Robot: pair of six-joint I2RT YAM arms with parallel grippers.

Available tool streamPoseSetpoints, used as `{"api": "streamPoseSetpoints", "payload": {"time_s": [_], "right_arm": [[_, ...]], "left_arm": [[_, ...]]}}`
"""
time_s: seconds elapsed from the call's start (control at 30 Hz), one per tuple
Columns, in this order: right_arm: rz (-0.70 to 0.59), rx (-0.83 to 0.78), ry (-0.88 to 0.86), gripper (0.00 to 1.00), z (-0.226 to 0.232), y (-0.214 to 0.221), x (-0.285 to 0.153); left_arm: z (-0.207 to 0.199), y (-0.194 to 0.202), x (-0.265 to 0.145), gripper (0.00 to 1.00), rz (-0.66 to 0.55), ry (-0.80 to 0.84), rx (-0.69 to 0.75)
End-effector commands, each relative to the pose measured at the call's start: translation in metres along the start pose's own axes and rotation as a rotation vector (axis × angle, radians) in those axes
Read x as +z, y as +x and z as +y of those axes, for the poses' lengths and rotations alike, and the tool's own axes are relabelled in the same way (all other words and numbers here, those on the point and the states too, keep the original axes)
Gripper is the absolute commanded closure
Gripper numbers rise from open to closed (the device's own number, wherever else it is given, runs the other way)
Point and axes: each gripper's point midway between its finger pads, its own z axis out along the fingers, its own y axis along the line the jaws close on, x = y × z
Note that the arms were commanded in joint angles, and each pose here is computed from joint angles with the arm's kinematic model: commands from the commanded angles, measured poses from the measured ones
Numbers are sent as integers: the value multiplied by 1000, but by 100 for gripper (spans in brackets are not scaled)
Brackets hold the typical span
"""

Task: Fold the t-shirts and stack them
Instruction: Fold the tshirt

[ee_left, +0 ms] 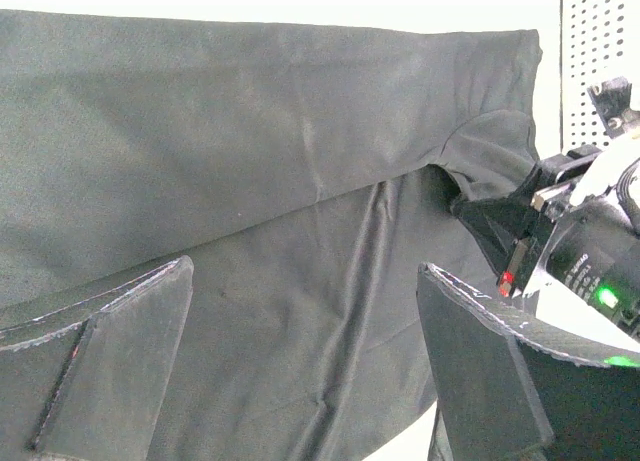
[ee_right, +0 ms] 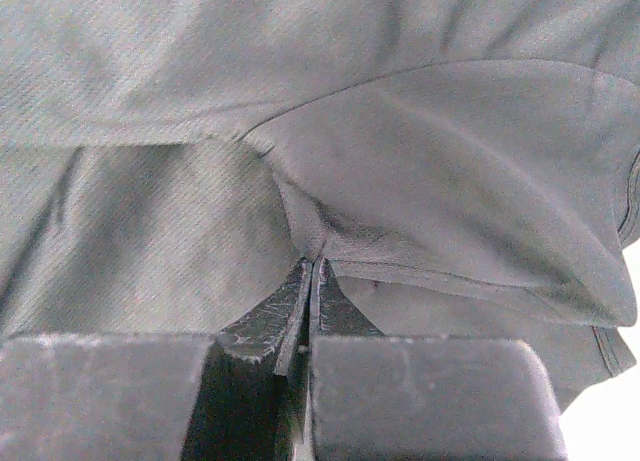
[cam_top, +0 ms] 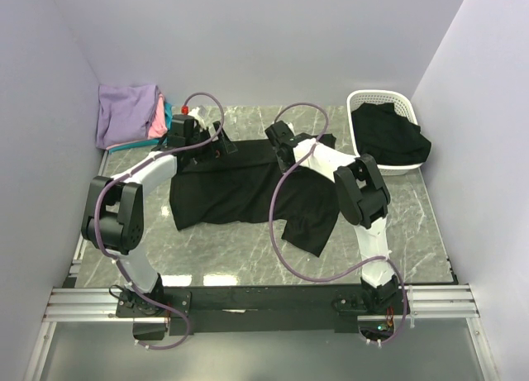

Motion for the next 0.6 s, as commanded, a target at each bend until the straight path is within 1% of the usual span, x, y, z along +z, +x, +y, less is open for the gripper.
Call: {"api": "streamPoseSetpoints", "payload": {"time_s": [0.0,0.17,0.4,0.43,0.47,0.53,0.57], "right_arm": [[-102,21,-31,100,2,-30,-47],[-83,11,-80,100,8,-26,-70],[-1,3,-114,100,16,-2,-73],[4,0,-120,88,17,0,-73],[3,14,-83,65,10,1,-73],[-21,36,-59,43,5,0,-75],[-32,48,-52,29,-1,1,-82]], "left_arm": [[-10,-17,-1,1,-37,24,30],[-11,-13,1,1,-21,36,22],[-9,-11,4,0,-6,25,23],[-8,-11,3,0,-6,19,23],[-7,-12,3,1,-6,13,24],[-3,-13,-1,1,-12,-15,29],[-1,-14,-3,1,-19,-29,33]]}}
